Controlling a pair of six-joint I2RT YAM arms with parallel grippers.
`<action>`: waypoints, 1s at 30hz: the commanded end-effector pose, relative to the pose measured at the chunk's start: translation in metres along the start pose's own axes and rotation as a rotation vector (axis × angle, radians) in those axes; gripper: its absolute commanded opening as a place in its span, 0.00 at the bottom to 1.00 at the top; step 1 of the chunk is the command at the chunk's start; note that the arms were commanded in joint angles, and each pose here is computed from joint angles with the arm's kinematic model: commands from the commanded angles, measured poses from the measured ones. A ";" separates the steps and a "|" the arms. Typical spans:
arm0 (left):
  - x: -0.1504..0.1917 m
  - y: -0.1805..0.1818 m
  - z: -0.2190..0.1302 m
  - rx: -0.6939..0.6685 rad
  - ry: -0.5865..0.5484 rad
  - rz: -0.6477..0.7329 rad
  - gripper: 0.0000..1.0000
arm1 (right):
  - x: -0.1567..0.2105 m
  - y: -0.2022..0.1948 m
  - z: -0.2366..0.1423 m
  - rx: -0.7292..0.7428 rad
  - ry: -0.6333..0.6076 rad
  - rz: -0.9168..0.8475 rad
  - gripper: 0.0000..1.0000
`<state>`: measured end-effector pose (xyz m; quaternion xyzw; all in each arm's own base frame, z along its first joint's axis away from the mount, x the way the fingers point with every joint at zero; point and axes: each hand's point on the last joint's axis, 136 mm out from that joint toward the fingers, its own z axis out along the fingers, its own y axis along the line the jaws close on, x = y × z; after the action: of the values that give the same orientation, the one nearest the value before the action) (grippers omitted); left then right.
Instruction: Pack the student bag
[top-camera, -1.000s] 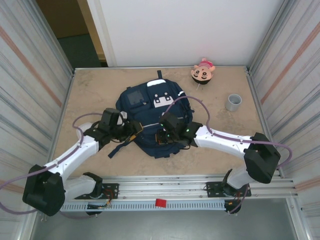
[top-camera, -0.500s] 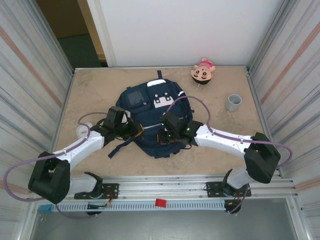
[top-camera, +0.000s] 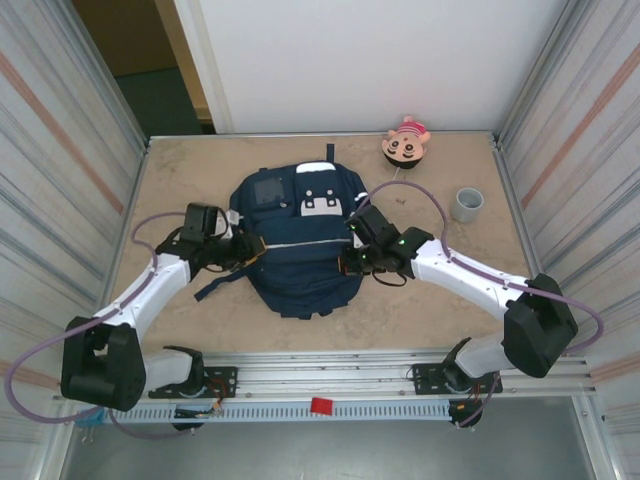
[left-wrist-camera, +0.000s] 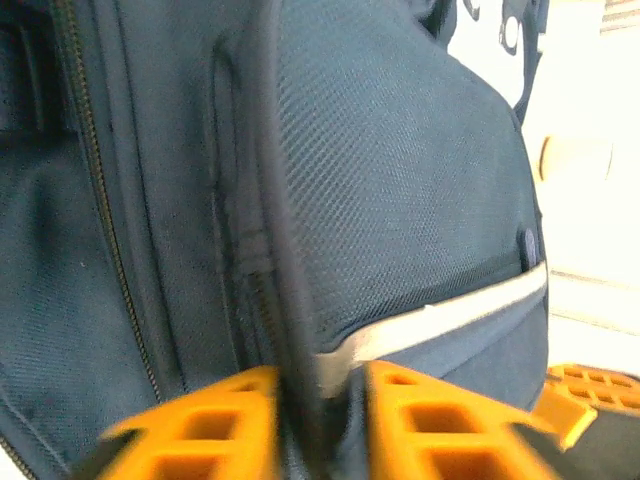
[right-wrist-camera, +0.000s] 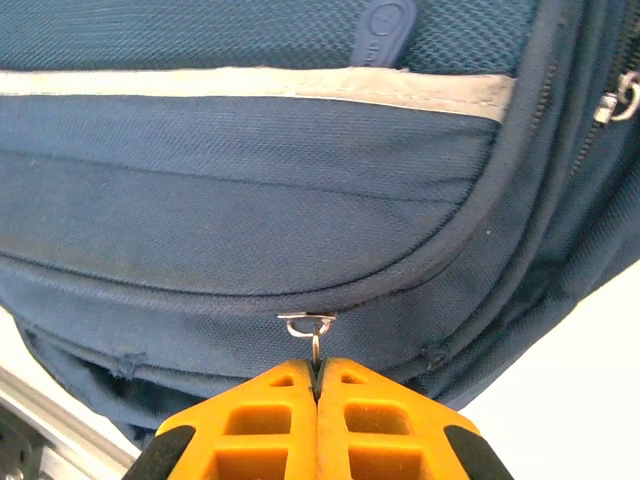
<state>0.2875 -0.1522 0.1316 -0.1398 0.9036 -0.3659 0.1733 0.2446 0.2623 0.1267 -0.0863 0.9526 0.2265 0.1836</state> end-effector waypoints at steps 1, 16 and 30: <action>-0.019 -0.021 -0.025 0.012 -0.113 0.164 0.48 | -0.001 0.018 -0.008 -0.076 -0.007 -0.083 0.00; 0.061 -0.107 -0.009 0.246 -0.082 1.581 0.79 | -0.007 0.024 -0.012 -0.125 -0.040 -0.092 0.00; 0.069 -0.123 0.054 0.275 -0.012 1.724 0.82 | -0.008 0.018 -0.016 -0.136 -0.060 -0.072 0.00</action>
<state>0.2523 -0.2867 0.1503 0.6008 0.6706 -0.2251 0.3723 0.2449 0.2688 0.1365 -0.1137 0.9362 0.2649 0.2011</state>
